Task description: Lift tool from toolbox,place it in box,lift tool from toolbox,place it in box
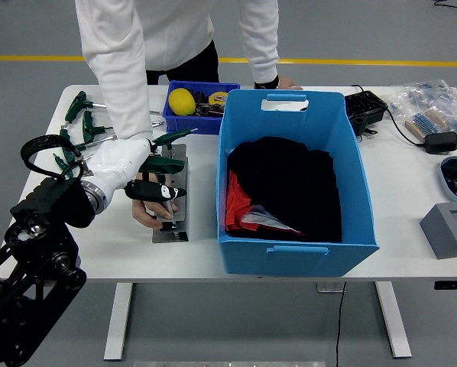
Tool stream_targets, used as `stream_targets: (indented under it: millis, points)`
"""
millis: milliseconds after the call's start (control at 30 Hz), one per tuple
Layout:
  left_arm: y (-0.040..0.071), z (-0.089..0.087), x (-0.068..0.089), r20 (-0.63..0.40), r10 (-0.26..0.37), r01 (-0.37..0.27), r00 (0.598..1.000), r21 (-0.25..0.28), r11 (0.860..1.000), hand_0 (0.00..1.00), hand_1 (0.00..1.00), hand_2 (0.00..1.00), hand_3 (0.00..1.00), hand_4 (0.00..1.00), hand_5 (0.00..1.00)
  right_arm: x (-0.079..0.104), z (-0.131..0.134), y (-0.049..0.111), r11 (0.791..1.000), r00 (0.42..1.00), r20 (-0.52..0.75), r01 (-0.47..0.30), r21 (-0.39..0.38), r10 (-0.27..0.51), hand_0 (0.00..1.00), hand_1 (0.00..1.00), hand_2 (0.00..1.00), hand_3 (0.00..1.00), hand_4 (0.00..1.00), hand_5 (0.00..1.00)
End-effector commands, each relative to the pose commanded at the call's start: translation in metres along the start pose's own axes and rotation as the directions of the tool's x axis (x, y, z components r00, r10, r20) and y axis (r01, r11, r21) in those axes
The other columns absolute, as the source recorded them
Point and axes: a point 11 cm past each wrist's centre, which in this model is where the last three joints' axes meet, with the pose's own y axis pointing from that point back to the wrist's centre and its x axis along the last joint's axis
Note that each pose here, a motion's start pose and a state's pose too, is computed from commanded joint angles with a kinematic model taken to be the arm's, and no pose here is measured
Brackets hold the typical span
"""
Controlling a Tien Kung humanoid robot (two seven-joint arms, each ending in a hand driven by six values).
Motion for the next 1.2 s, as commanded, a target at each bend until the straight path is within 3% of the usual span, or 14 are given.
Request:
stream_targets:
  millis: [33,67,233,267,467,500,833,1067,1100,1200]
  points:
    - [0.000,0.000,0.001,-0.002,0.006,-0.006,1.000,0.002,1.000,0.610,0.432,0.322,0.486,0.998,0.649,0.000,0.000,0.000,1.000,1.000,0.000,0.000,0.000,0.000,0.690,0.652,0.728,0.593,0.835,0.762]
    - [0.000,0.001,0.002,-0.007,0.016,-0.015,1.000,0.003,1.000,0.545,0.318,0.251,0.381,0.998,0.679,0.000,0.000,0.000,1.000,1.000,0.000,0.000,0.000,0.000,0.690,0.651,0.728,0.593,0.836,0.763]
    - [0.000,0.001,0.007,-0.023,0.053,-0.053,0.998,0.006,0.999,0.545,0.318,0.251,0.381,0.998,0.679,0.000,0.000,0.000,1.000,1.000,-0.001,-0.001,0.000,0.001,0.690,0.651,0.728,0.593,0.836,0.763]
    - [0.000,0.001,0.008,-0.024,0.057,-0.057,0.998,0.005,0.998,0.446,0.251,0.203,0.304,0.998,0.682,0.000,0.000,0.000,1.000,1.000,-0.001,-0.001,0.000,0.001,0.691,0.651,0.728,0.593,0.836,0.763]
    - [0.000,0.006,0.010,-0.032,0.082,-0.083,0.996,-0.014,0.996,0.446,0.251,0.203,0.304,0.998,0.682,0.000,0.000,0.000,1.000,1.000,-0.001,-0.002,-0.001,0.002,0.691,0.651,0.728,0.593,0.836,0.763]
    - [0.000,0.007,0.010,-0.033,0.088,-0.088,0.996,-0.017,0.996,0.379,0.202,0.174,0.259,0.998,0.672,0.000,0.001,0.000,1.000,1.000,-0.001,-0.002,-0.001,0.002,0.690,0.651,0.728,0.593,0.836,0.763]
    - [0.001,0.013,0.012,-0.065,0.139,-0.142,0.988,-0.047,0.989,0.332,0.174,0.147,0.222,0.998,0.664,0.000,0.003,0.000,1.000,1.000,-0.005,-0.003,-0.006,0.003,0.690,0.651,0.727,0.593,0.836,0.763]
    - [0.002,0.012,0.007,-0.056,0.122,-0.124,0.991,-0.039,0.992,0.320,0.168,0.148,0.224,0.998,0.667,0.000,0.005,0.000,1.000,1.000,-0.008,-0.005,-0.010,0.005,0.690,0.650,0.727,0.593,0.836,0.763]
    - [0.002,0.012,0.006,-0.054,0.119,-0.121,0.991,-0.038,0.992,0.333,0.226,0.193,0.280,0.998,0.661,0.000,0.006,0.000,1.000,1.000,-0.008,-0.005,-0.011,0.005,0.690,0.650,0.727,0.592,0.835,0.763]
    - [0.002,0.011,0.006,-0.051,0.115,-0.116,0.992,-0.033,0.993,0.333,0.226,0.193,0.280,0.998,0.661,0.001,0.007,0.000,1.000,1.000,-0.010,-0.006,-0.013,0.006,0.690,0.650,0.727,0.592,0.835,0.763]
